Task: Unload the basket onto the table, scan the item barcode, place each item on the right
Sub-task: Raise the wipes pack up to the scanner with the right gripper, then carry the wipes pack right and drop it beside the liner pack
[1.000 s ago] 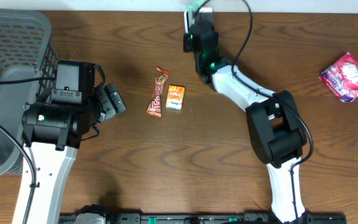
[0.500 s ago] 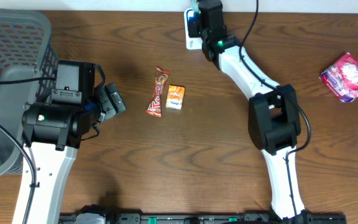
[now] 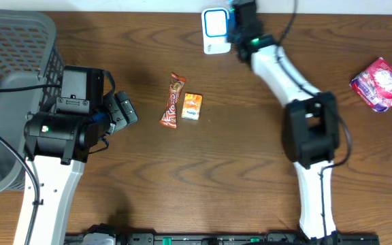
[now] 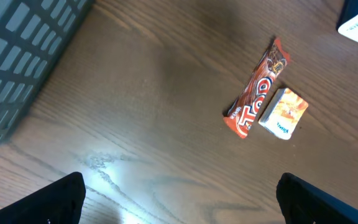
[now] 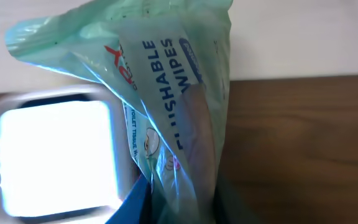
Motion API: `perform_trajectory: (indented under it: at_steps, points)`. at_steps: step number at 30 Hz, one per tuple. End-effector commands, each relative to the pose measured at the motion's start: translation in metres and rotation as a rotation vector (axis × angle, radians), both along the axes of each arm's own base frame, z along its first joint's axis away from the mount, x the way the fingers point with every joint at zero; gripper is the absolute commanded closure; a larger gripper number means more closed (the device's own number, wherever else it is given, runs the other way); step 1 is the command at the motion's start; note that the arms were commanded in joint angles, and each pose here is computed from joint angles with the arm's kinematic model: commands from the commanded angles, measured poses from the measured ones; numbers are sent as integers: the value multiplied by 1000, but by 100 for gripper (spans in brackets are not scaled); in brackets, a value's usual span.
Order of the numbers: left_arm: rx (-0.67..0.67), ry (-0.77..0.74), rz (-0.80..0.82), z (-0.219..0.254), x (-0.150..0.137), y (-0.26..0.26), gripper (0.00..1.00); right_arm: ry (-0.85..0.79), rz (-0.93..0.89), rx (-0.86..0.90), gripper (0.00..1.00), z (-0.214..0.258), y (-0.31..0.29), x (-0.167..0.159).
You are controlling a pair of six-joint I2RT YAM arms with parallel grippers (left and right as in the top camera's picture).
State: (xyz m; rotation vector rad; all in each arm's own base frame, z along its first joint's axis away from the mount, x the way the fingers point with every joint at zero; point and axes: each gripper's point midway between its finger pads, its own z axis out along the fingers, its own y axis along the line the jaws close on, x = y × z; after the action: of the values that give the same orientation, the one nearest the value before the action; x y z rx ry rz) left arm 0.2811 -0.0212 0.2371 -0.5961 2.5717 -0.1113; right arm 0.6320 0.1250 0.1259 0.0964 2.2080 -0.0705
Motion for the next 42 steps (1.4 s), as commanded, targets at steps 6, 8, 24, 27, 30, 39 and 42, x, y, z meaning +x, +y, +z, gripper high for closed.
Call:
perform_trajectory:
  at_steps: [6, 8, 24, 27, 30, 39, 42]
  points:
    - [7, -18, 15, 6, 1, 3, 2, 234, -214, -174, 99, 14, -173, -45]
    - [7, -18, 15, 6, 1, 3, 2, 317, -255, -177, 99, -6, -201, -61]
    - [6, -18, 15, 6, 1, 3, 2, 511, -405, 20, 99, -86, -320, -127]
    - [7, -18, 15, 6, 1, 3, 2, 516, -434, 27, 99, -95, -334, -136]
    - [7, -18, 15, 6, 1, 3, 2, 511, -486, 31, 99, -99, -347, -143]
    - [7, -18, 15, 6, 1, 3, 2, 473, -598, 18, 89, -86, -365, -144]
    - [7, -18, 15, 6, 1, 3, 2, 473, -596, 18, 72, -75, -365, -141]
